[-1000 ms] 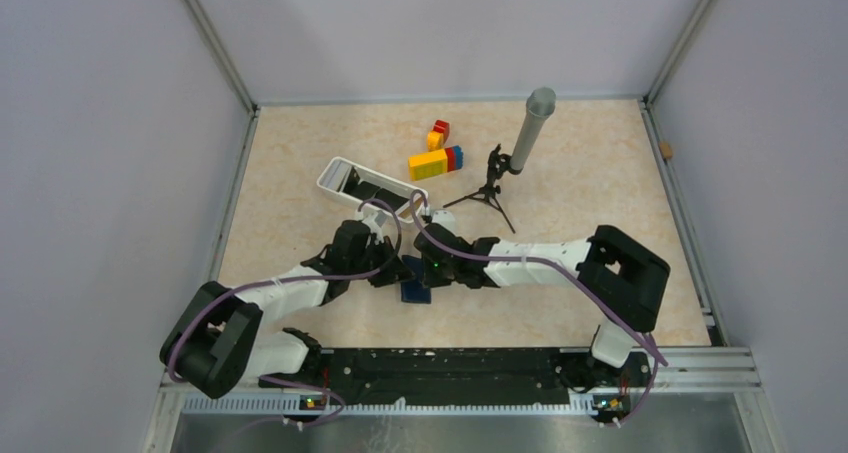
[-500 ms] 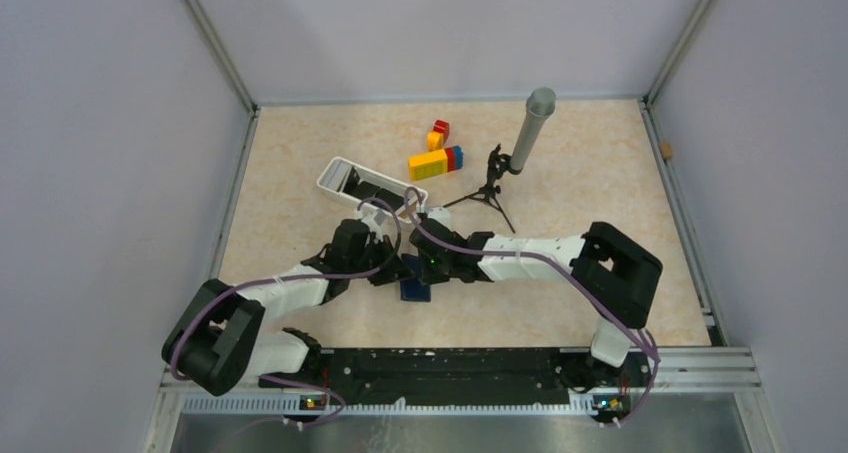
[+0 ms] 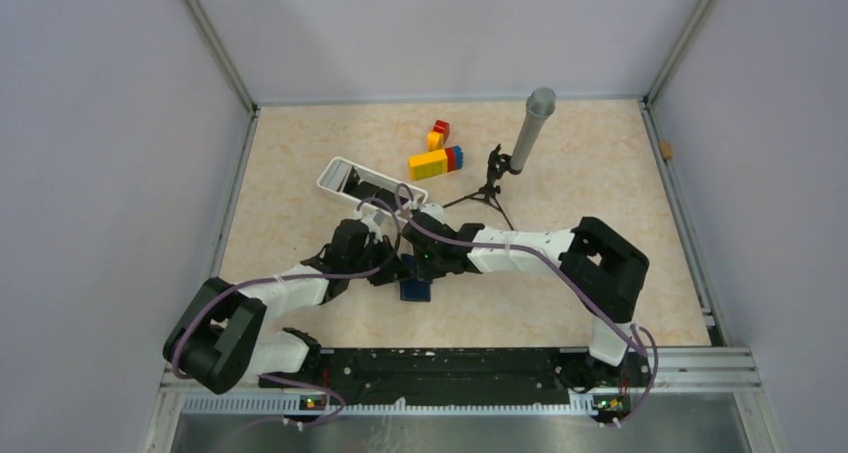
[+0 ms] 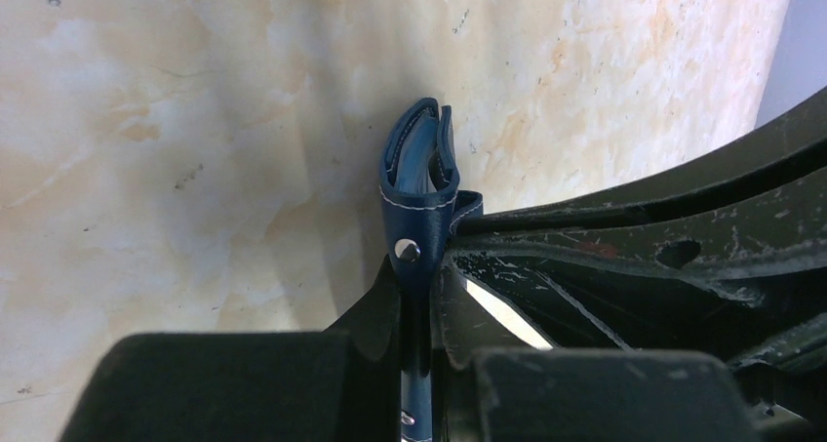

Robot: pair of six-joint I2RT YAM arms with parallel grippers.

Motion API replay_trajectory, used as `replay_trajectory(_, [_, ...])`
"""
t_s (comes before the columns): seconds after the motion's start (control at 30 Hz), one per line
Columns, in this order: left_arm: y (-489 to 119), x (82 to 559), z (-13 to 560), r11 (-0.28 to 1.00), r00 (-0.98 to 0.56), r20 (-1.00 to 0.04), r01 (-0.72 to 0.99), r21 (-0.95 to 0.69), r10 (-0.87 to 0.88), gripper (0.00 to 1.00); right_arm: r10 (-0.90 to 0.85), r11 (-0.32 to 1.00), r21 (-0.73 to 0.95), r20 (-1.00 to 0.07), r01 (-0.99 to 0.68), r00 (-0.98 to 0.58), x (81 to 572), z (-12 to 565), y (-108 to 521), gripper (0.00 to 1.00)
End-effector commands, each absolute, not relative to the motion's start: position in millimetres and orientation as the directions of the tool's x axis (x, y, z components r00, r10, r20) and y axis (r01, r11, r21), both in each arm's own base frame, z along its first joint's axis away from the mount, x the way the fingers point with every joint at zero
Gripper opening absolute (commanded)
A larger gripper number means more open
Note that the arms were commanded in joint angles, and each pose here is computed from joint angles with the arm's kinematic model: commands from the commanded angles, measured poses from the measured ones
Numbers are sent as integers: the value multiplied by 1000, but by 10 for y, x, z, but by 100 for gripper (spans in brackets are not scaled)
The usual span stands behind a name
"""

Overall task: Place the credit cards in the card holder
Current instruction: Close the card holder at the center of the board.

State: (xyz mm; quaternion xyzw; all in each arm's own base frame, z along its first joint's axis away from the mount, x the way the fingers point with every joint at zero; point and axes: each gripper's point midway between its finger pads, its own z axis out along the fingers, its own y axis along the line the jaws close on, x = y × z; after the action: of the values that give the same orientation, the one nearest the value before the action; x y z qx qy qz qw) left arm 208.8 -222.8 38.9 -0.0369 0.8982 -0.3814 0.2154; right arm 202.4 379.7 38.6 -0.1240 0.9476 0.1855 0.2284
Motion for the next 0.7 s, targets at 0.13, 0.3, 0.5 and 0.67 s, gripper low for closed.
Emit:
replay_trajectory(0.13, [-2269, 1929, 223, 706, -923, -332, 106, -700, -192, 0, -82, 803, 484, -487, -347, -870, 2075, 376, 4489, 0])
replay_trajectory(0.3, [-2265, 1942, 193, 710, -923, -327, 91, -698, -203, 0, -83, 819, 478, -447, -316, -891, 2005, 321, 4469, 0])
replay_trajectory(0.5, [-2211, 2039, 224, 725, -900, -344, 46, -687, -269, 0, -86, 838, 456, -434, -301, -897, 1826, 294, 4381, 0])
replay_trajectory(0.67, [-2143, 2102, 220, 739, -880, -355, 7, -673, -315, 0, -70, 849, 447, -437, -284, -897, 1760, 291, 4273, 0])
